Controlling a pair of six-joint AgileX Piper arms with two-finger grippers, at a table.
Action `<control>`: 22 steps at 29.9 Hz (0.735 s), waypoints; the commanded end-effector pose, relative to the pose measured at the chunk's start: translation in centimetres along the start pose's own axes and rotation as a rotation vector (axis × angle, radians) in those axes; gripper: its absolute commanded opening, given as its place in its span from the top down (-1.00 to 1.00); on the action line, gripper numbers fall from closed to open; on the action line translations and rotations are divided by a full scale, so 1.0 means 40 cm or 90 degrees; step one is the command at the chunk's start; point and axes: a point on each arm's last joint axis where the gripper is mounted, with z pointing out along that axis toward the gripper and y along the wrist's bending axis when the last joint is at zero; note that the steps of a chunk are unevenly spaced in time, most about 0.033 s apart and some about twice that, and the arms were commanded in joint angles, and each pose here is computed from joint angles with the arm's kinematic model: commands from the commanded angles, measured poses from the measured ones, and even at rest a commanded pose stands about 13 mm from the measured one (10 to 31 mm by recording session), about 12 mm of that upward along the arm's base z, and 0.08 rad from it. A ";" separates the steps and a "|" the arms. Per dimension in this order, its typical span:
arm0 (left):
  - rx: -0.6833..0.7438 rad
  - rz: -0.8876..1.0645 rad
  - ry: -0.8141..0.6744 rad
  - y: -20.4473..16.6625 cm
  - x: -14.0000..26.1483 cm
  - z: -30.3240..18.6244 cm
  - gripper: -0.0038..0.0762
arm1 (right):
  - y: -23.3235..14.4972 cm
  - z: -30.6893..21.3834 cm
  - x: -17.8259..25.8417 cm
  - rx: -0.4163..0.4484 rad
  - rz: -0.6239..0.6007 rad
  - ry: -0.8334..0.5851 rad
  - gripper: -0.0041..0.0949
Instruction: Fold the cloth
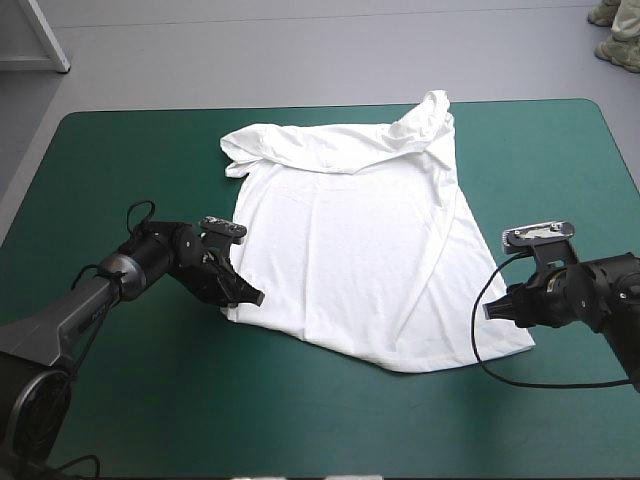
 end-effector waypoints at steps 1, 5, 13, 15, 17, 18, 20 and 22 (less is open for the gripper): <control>0.014 -0.006 -0.061 -0.026 -0.005 -0.074 0.85 | -0.010 -0.008 -0.014 0.022 0.001 -0.022 -0.02; 0.000 -0.004 -0.104 -0.032 0.005 -0.135 0.85 | -0.003 0.033 -0.016 0.006 0.004 0.020 -0.02; 0.002 0.004 -0.136 -0.046 0.029 -0.203 0.86 | 0.009 0.149 -0.012 -0.011 0.006 0.097 -0.02; 0.003 -0.002 -0.134 -0.047 0.032 -0.208 0.86 | 0.011 0.174 -0.009 -0.012 0.009 0.117 -0.02; 0.003 -0.001 -0.135 -0.048 0.034 -0.211 0.86 | 0.013 0.199 -0.004 -0.015 0.011 0.135 -0.02; 0.004 -0.001 -0.135 -0.048 0.035 -0.213 0.86 | 0.015 0.209 -0.002 -0.018 0.014 0.141 -0.02; 0.003 0.000 -0.140 -0.049 0.037 -0.219 0.86 | 0.022 0.234 0.010 -0.031 0.027 0.157 -0.02; 0.003 0.000 -0.140 -0.050 0.038 -0.220 0.86 | 0.030 0.255 0.027 -0.045 0.039 0.172 -0.02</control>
